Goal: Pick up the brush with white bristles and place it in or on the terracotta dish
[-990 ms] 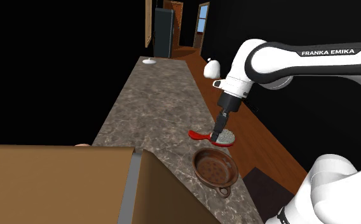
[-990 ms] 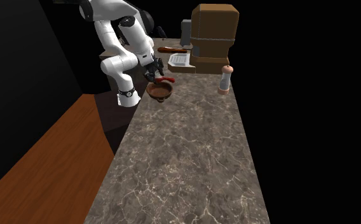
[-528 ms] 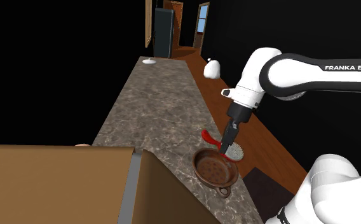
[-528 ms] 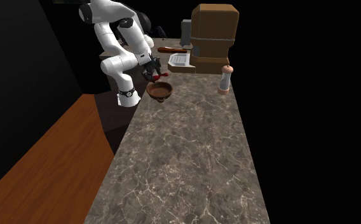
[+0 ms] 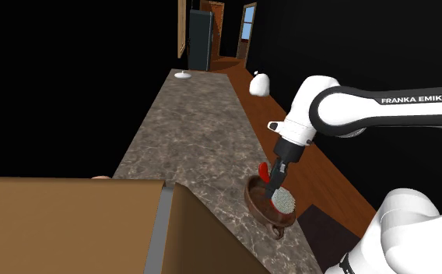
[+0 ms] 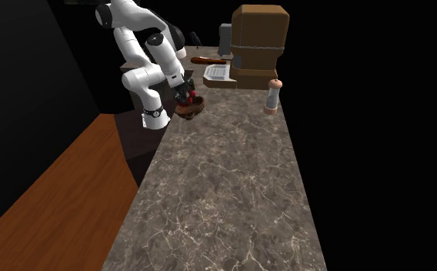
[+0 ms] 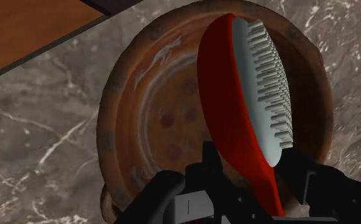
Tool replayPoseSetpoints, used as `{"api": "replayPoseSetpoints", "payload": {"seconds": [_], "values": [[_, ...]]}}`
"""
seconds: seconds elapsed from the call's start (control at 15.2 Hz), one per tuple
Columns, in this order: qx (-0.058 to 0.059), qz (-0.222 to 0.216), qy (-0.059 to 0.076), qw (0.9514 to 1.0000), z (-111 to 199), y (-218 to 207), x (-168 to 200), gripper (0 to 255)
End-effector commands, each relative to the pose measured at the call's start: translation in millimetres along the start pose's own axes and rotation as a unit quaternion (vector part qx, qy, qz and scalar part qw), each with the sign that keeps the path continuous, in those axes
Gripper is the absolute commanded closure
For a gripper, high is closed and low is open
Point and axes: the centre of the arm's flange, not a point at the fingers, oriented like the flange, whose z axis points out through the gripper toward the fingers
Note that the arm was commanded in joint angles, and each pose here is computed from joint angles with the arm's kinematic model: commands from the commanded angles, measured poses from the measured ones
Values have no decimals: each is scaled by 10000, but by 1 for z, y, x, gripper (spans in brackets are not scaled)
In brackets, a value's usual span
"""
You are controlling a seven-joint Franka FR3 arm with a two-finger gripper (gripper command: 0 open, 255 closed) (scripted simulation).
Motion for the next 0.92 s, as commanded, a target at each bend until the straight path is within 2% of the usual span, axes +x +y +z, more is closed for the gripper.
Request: {"api": "replayPoseSetpoints", "payload": {"seconds": [0.0, 0.53, 0.59, 0.86], "values": [[0, 0, -4, 10000, 14, 7, -2, 255], [0, 0, -4, 10000, 14, 7, -2, 255], [0, 0, -5, 10000, 15, 6, -2, 0], [0, 0, -5, 10000, 15, 6, -3, 0]]}}
